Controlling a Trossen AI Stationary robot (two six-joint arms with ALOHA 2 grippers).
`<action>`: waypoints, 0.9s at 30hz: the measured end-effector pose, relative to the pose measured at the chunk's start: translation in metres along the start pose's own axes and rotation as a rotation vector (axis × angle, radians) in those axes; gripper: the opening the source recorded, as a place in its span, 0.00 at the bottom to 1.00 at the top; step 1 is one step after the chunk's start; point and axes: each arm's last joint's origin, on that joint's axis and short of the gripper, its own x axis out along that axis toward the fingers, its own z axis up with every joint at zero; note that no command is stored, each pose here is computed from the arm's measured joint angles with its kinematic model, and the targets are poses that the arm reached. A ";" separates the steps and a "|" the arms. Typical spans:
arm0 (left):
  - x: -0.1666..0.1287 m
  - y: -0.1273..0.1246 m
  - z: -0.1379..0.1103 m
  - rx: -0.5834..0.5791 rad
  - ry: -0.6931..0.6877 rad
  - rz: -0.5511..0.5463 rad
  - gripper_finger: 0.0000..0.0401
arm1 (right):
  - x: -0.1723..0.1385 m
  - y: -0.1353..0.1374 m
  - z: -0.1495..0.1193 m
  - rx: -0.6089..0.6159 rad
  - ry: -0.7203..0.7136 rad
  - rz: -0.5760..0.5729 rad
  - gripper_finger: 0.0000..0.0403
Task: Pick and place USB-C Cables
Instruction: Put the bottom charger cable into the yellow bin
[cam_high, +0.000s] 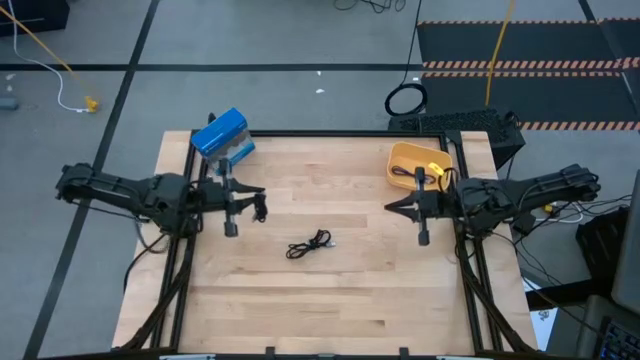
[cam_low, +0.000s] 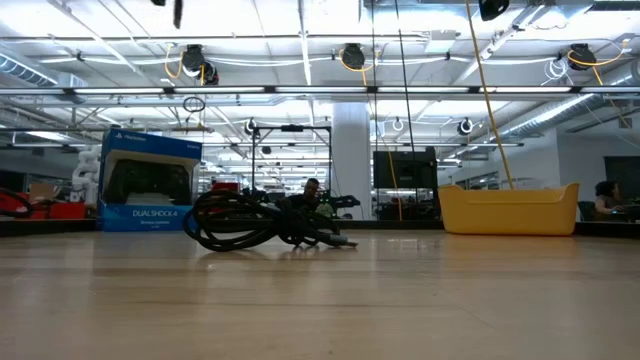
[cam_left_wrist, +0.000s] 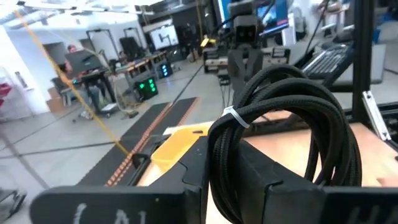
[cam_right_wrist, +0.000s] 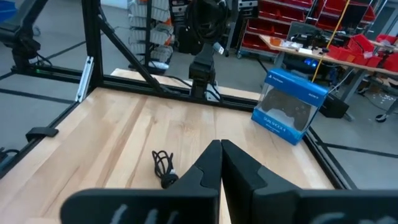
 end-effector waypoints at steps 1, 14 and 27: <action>0.005 -0.001 0.000 0.003 -0.014 -0.008 0.14 | 0.002 0.000 0.001 -0.002 -0.008 -0.001 0.00; 0.078 -0.003 -0.014 -0.021 -0.261 -0.050 0.14 | 0.029 0.006 0.007 -0.009 -0.094 -0.015 0.00; 0.144 -0.006 -0.019 -0.094 -0.216 -0.140 0.14 | 0.060 0.011 0.009 -0.020 -0.198 0.009 0.00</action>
